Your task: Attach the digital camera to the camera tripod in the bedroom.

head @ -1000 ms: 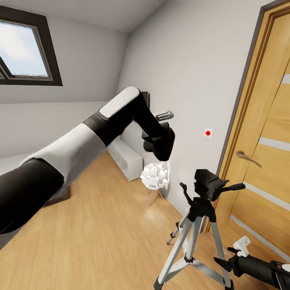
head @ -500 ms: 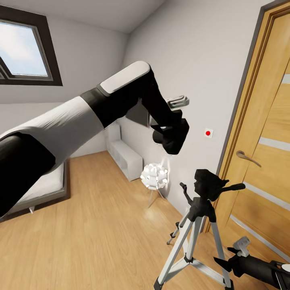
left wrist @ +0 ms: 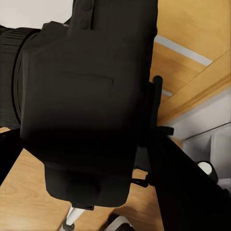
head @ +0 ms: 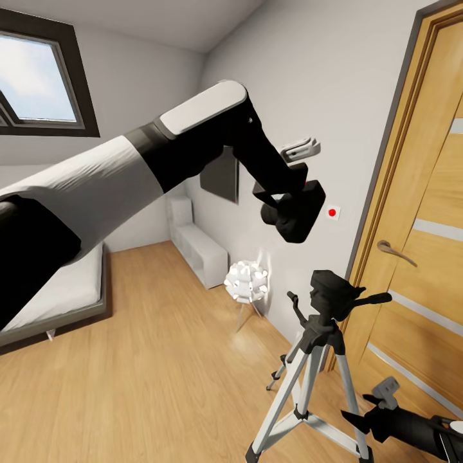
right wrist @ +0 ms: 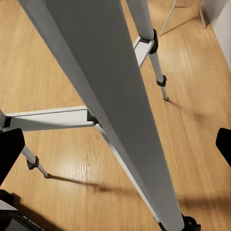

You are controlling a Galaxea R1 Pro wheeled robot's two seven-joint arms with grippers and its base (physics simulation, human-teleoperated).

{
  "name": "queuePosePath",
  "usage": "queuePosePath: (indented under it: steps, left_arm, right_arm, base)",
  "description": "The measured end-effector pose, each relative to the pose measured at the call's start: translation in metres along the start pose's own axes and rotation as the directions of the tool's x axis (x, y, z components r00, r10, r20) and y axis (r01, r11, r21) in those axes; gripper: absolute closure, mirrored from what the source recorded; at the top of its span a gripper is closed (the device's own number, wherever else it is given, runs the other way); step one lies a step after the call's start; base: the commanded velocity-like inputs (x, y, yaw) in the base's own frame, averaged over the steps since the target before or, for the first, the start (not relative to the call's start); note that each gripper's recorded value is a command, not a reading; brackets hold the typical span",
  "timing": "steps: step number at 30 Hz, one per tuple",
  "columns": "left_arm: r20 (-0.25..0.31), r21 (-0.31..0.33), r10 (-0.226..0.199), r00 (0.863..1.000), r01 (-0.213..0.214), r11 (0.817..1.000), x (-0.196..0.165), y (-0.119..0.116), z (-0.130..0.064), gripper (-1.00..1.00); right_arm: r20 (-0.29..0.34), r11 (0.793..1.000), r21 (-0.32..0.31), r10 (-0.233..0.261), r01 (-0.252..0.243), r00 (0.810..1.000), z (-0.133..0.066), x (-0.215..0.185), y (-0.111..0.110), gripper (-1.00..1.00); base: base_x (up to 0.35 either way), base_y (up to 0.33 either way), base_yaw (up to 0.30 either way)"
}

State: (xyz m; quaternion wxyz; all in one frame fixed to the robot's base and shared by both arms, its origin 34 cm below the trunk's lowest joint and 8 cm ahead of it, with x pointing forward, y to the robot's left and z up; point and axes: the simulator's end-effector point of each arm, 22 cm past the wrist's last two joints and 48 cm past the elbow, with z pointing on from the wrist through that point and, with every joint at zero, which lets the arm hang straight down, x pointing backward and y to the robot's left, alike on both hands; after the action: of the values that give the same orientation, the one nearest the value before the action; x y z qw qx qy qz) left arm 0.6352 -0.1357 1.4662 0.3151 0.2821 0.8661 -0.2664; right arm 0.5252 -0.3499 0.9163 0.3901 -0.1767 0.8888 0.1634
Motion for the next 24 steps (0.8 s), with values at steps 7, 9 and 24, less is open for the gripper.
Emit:
queuePosePath:
  steps: [7, 9, 24]
  left_arm:
    - [-0.006, -0.004, 0.007, 1.0, -0.007, 1.0, 0.002, 0.001, 0.002, 1.0]
    - [-0.006, -0.007, 0.006, 1.0, -0.007, 1.0, 0.002, 0.002, 0.003, 1.0]
    - [-0.027, -0.042, 0.01, 1.0, -0.011, 0.999, 0.009, 0.014, 0.011, 1.0]
  right_arm:
    - [0.007, 1.0, 0.005, -0.01, 0.01, 1.0, -0.004, -0.007, -0.001, -1.0]
    - [0.007, 1.0, 0.005, -0.012, 0.012, 1.0, -0.004, -0.007, 0.0, -1.0]
    - [0.008, 0.997, -0.08, -0.017, 0.018, 1.0, -0.007, -0.008, 0.019, -1.0]
  base:
    - [0.0, 0.0, -0.011]
    - [0.0, 0.0, -0.093]
    - [0.0, 0.0, -0.181]
